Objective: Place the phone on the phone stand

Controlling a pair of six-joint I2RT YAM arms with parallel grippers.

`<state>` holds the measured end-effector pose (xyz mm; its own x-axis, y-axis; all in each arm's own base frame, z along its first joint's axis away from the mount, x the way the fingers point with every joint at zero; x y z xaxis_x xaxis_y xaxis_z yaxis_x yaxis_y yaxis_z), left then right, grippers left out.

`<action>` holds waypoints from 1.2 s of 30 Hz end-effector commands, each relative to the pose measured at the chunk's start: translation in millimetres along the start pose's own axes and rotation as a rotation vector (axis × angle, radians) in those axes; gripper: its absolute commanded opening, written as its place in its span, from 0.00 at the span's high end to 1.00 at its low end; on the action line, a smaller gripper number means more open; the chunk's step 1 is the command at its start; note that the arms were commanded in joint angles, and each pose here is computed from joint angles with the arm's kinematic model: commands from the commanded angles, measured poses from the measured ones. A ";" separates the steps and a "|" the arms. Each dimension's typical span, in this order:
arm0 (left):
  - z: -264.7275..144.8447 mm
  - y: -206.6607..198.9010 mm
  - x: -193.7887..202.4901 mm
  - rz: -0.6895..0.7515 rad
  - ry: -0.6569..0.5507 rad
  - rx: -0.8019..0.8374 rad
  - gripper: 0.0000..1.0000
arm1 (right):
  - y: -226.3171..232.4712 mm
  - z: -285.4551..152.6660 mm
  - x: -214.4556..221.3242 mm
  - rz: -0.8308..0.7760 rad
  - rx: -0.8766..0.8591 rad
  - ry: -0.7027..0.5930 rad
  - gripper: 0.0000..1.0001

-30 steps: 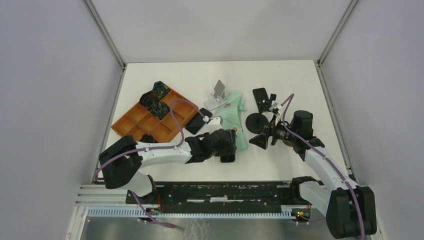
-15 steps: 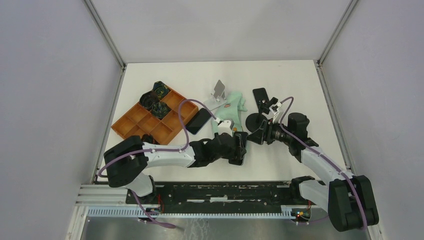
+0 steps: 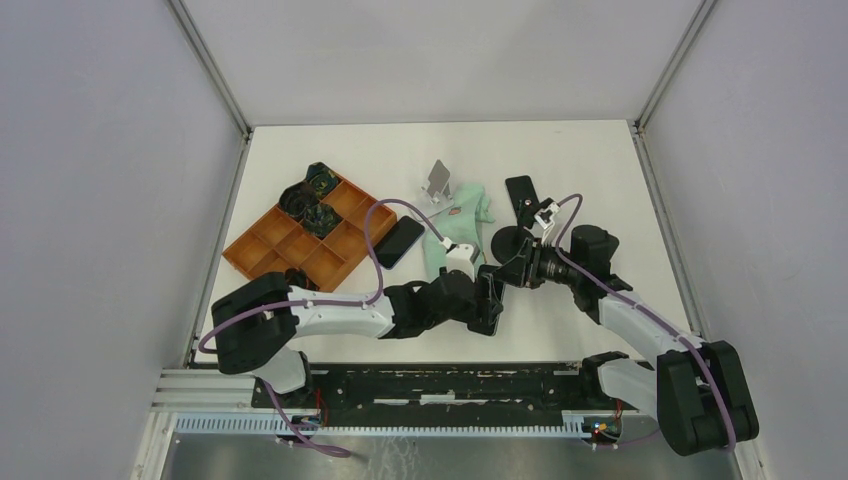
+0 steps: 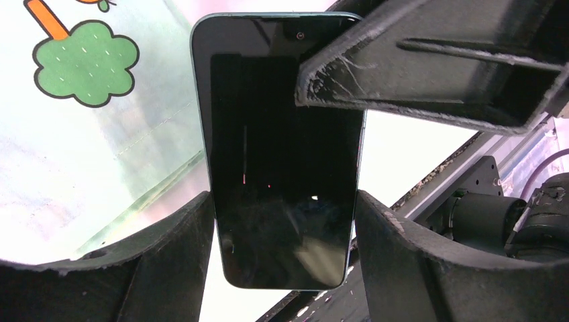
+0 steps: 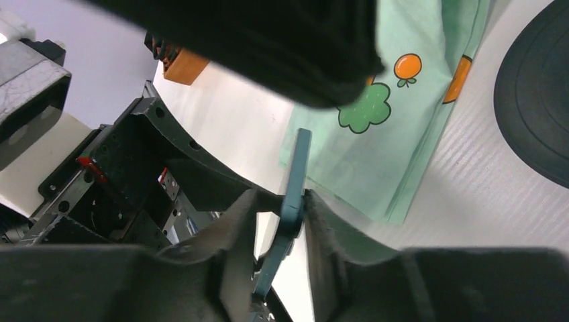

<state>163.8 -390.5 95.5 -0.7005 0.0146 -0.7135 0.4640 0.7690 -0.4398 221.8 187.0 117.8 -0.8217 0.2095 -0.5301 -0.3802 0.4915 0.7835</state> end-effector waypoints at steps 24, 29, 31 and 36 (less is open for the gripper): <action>-89.7 -29.4 -63.2 0.104 -0.277 0.238 0.00 | 55.9 -36.5 -44.5 -0.246 -0.173 -0.097 1.00; -115.7 -34.3 -82.0 0.121 -0.344 0.281 0.00 | 79.3 -68.6 -61.9 -0.414 -0.290 -0.132 1.00; -120.4 -31.2 -86.7 0.129 -0.362 0.266 0.00 | 84.9 -80.0 -67.9 -0.497 -0.305 -0.139 1.00; -124.3 -21.0 -93.3 0.146 -0.379 0.203 0.00 | 85.4 -103.2 -88.5 -0.622 -0.273 -0.152 1.00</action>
<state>144.6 -336.9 231.7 -0.4581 -0.1699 -0.8725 0.6599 0.5927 -0.4618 225.5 133.6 231.2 -0.5150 0.1680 -0.8405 -0.7472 0.3926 0.5363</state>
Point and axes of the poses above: each gripper's point midway between its finger pads, its own z axis out along the fingers, its own y axis along the line the jaws close on, x = y × z, the point moved 1 cm from there along -z, back along the fingers, and after that the axes turned 5 degrees about z, right-handed, at the moved point
